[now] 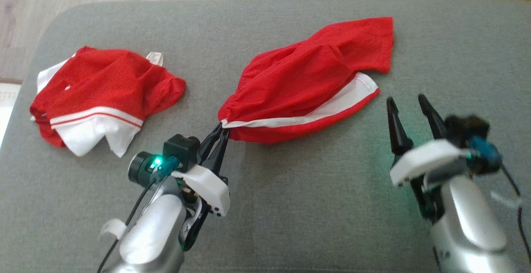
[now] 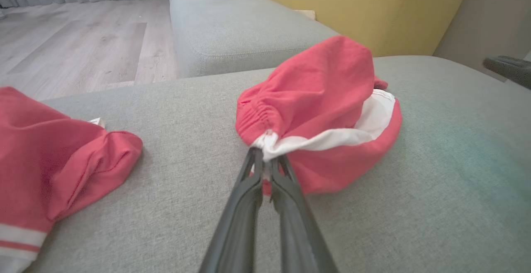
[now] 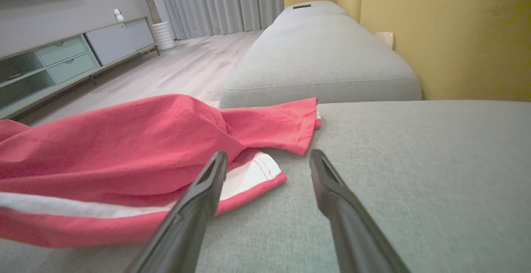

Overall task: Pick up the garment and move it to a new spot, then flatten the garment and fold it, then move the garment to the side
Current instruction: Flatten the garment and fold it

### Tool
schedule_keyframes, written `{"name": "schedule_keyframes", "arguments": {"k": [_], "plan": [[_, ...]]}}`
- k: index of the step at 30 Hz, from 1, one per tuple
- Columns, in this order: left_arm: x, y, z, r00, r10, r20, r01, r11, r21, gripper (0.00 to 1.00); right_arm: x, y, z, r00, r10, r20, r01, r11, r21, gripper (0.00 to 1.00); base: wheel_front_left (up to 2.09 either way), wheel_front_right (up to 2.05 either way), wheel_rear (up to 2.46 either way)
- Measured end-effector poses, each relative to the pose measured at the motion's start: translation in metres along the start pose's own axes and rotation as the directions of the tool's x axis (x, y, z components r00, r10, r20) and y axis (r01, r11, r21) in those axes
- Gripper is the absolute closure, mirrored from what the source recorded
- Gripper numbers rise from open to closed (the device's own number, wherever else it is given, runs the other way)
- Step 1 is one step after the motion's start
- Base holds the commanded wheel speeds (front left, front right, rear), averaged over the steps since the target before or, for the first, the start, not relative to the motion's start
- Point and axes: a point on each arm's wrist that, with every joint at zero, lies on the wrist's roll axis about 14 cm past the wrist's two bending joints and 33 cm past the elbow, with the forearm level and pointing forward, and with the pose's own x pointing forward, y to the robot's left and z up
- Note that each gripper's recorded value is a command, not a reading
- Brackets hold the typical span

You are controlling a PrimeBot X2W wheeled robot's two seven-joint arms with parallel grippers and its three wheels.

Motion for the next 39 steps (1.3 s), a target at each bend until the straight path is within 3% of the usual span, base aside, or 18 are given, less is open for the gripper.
{"name": "schedule_keyframes", "arguments": {"k": [8,15,33,34,35,36,39], "plan": [[-0.003,0.0,-0.012,1.0,0.002,-0.029,-0.002,1.0,-0.015,1.0,0.04,-0.014,-0.015,0.975,0.014,-0.22,-0.04,0.993,-0.115,0.0,0.0,0.0,0.0],[-0.002,0.001,-0.017,0.999,0.012,-0.041,-0.014,0.999,-0.038,1.0,0.056,-0.01,-0.046,0.919,0.051,-0.39,-0.102,0.988,-0.112,0.0,0.0,0.0,0.0],[0.011,0.01,-0.021,0.998,0.01,-0.056,-0.011,1.0,-0.019,1.0,0.086,0.0,-0.069,0.845,0.124,-0.52,-0.215,0.969,-0.118,0.0,0.0,0.0,0.0],[0.011,0.01,-0.021,0.998,0.01,-0.058,-0.011,1.0,-0.019,1.0,0.085,0.0,-0.071,0.841,0.124,-0.527,-0.216,0.969,-0.117,0.29,0.0,0.0,0.0],[0.011,0.01,-0.021,0.998,0.01,-0.059,-0.011,1.0,-0.019,1.0,0.084,-0.001,-0.073,0.837,0.123,-0.534,-0.216,0.969,-0.116,0.82,0.0,0.0,0.0],[0.011,0.01,-0.022,0.998,0.009,-0.059,-0.01,1.0,-0.019,1.0,0.083,-0.002,-0.074,0.834,0.123,-0.538,-0.217,0.97,-0.114,1.0,0.0,0.0,0.0],[0.011,0.008,-0.022,0.998,0.005,-0.06,-0.006,1.0,-0.019,1.0,0.084,-0.003,-0.069,0.843,0.126,-0.523,-0.22,0.968,-0.121,1.0,0.0,0.0,0.0]]}}
